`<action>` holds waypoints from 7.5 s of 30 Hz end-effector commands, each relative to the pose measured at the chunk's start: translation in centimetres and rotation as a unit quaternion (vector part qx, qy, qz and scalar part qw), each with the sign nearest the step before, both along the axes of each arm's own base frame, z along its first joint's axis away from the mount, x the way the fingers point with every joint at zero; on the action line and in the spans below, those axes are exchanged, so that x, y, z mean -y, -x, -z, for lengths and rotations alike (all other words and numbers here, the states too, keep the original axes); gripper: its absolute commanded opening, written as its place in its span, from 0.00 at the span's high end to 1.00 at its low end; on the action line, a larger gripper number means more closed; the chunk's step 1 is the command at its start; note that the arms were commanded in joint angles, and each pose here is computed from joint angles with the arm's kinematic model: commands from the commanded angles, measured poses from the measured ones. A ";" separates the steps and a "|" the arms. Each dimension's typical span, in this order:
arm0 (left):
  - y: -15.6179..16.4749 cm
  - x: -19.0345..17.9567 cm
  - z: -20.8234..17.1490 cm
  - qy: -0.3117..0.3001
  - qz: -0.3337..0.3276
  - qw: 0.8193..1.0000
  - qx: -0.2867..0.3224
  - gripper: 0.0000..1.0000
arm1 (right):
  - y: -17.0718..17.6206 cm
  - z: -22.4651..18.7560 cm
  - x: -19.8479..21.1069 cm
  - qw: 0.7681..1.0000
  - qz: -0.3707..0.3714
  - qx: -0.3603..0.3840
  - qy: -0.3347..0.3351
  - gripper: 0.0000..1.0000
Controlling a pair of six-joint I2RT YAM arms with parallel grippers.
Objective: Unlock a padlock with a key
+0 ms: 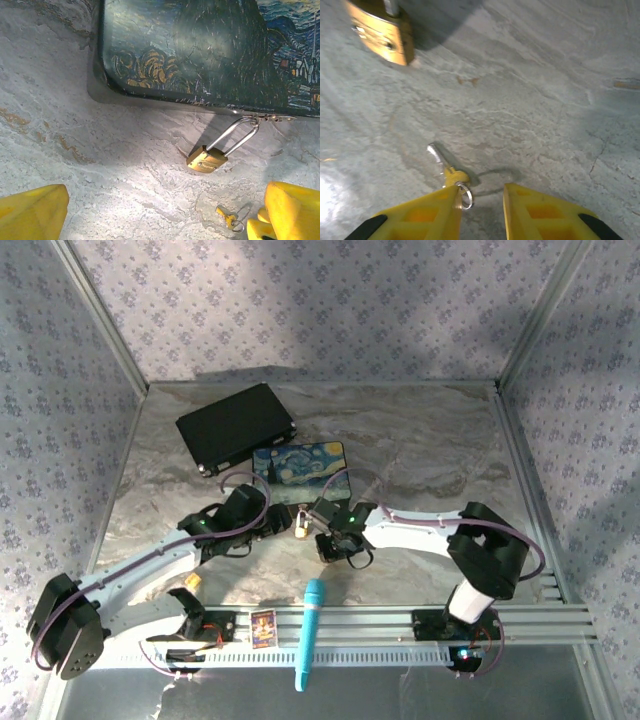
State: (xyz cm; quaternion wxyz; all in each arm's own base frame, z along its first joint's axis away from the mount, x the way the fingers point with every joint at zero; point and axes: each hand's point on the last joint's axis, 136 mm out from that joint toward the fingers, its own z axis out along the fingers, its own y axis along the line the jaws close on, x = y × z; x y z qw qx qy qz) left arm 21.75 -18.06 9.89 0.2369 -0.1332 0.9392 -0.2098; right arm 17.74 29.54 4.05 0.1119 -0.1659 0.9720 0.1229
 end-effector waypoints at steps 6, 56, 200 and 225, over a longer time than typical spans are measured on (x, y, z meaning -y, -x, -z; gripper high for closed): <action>-0.6 0.5 -1.4 0.006 0.006 1.000 0.021 0.00 | 0.5 -0.2 -0.3 0.999 -0.034 0.001 -0.020 0.71; -1.7 9.0 -1.8 0.369 -0.132 0.920 0.024 0.20 | -0.6 -9.7 -1.8 0.977 -0.121 -0.029 -0.173 0.99; -2.6 2.9 -10.1 0.139 0.002 0.973 0.185 0.38 | -4.7 -16.7 -0.2 0.914 -0.036 0.062 -0.399 1.00; -3.0 8.3 2.4 0.043 0.200 0.964 0.169 0.44 | -5.0 -10.5 2.5 0.948 0.001 0.048 -0.313 1.00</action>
